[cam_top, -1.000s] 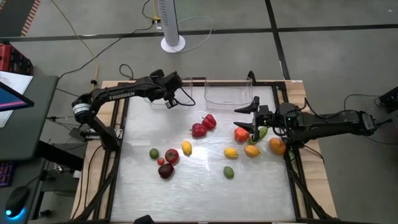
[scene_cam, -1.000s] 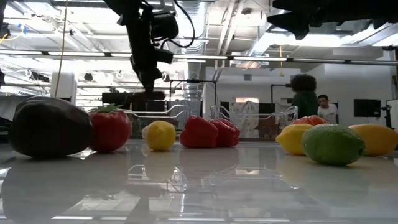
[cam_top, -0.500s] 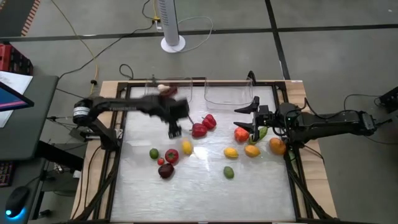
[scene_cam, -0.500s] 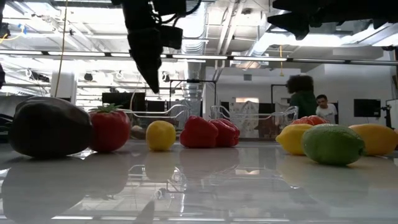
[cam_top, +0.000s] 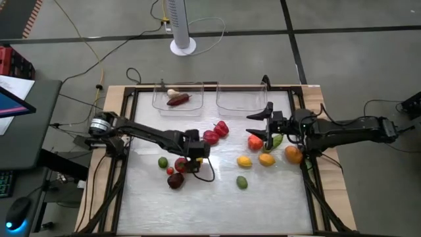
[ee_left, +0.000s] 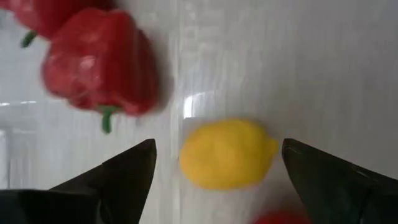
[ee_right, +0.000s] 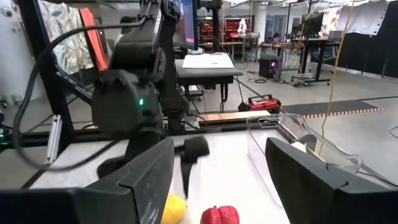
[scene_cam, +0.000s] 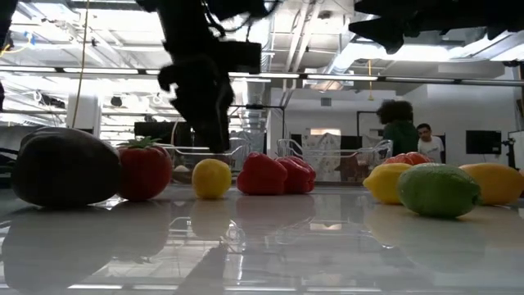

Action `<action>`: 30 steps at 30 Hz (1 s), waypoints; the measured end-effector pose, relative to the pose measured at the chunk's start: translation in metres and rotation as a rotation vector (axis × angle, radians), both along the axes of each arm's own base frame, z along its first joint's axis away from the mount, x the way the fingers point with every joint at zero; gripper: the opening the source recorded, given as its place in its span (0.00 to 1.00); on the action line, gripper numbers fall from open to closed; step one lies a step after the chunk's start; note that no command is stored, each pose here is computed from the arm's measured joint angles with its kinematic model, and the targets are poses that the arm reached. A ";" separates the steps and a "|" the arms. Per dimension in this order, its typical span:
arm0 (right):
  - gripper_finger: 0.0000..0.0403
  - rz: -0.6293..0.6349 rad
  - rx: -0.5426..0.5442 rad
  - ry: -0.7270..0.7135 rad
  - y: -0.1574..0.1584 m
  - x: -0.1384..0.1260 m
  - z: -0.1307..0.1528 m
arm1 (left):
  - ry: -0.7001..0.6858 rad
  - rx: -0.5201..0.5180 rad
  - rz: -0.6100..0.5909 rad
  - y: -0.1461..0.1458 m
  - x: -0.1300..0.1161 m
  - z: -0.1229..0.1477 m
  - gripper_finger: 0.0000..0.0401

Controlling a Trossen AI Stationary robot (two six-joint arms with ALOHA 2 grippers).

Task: Sort produce into baskets
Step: Put the lemon in the container

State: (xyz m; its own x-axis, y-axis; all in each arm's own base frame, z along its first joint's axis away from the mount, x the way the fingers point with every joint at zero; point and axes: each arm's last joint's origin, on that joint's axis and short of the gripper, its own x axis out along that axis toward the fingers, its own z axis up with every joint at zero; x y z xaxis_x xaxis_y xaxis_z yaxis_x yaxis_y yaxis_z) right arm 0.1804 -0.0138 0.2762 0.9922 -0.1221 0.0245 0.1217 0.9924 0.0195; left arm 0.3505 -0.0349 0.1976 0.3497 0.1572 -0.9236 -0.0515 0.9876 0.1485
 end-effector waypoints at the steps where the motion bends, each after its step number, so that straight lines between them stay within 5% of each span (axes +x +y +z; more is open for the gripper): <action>1: 0.70 -0.001 0.000 0.005 0.000 0.001 -0.001 | -0.005 -0.016 -0.022 -0.001 0.004 -0.005 0.86; 11: 0.70 -0.013 -0.014 0.026 -0.003 0.004 -0.004 | 0.170 -0.030 -0.083 -0.002 0.005 -0.040 0.84; 21: 0.70 -0.012 -0.011 0.019 -0.003 0.004 -0.003 | 0.198 0.005 -0.066 -0.002 0.001 -0.039 0.55; 26: 0.70 -0.012 -0.011 0.019 -0.003 0.004 -0.003 | 0.169 -0.004 -0.056 -0.001 0.006 -0.019 0.49; 30: 0.70 -0.012 -0.010 0.023 -0.003 0.004 -0.004 | 0.100 0.091 -0.036 0.012 0.004 0.013 0.53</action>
